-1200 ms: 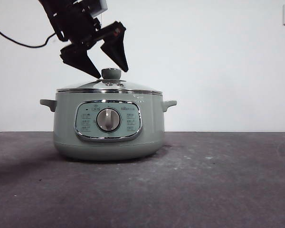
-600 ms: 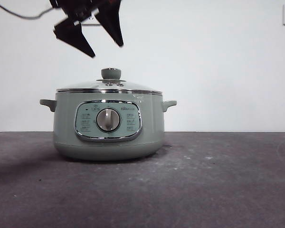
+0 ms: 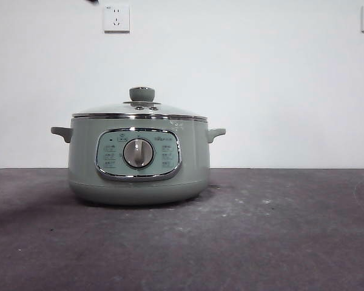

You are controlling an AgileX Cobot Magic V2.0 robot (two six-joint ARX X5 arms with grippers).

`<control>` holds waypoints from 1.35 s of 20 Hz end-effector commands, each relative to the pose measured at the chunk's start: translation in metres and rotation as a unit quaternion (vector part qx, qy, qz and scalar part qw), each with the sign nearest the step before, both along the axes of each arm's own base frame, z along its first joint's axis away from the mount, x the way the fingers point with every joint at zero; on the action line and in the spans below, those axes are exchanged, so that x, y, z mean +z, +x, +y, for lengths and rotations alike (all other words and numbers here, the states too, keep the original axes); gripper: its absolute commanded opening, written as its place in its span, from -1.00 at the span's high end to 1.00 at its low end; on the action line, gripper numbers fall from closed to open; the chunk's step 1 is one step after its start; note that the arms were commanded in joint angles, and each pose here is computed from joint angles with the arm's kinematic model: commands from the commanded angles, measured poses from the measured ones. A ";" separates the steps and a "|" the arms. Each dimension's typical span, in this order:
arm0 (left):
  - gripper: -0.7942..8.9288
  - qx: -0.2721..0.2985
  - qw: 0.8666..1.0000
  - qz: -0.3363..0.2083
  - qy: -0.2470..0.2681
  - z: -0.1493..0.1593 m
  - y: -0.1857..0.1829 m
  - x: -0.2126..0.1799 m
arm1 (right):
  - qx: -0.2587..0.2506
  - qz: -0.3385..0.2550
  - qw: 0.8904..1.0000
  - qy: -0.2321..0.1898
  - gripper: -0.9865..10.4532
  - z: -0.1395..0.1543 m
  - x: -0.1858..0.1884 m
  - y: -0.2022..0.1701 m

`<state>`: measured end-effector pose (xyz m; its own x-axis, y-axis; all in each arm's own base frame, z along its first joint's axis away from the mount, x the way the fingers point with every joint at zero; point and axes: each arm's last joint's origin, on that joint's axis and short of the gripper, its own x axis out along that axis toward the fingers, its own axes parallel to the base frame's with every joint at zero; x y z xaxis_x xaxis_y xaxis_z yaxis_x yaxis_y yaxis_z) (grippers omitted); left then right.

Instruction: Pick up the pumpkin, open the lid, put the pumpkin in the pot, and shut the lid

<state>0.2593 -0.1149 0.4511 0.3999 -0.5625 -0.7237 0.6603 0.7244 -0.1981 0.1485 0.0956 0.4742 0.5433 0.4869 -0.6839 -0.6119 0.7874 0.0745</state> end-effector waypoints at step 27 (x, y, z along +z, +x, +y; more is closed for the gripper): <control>0.84 0.079 0.978 -0.187 -0.040 0.067 -0.106 0.070 | 0.024 0.020 0.999 0.019 0.82 0.001 -0.001 -0.002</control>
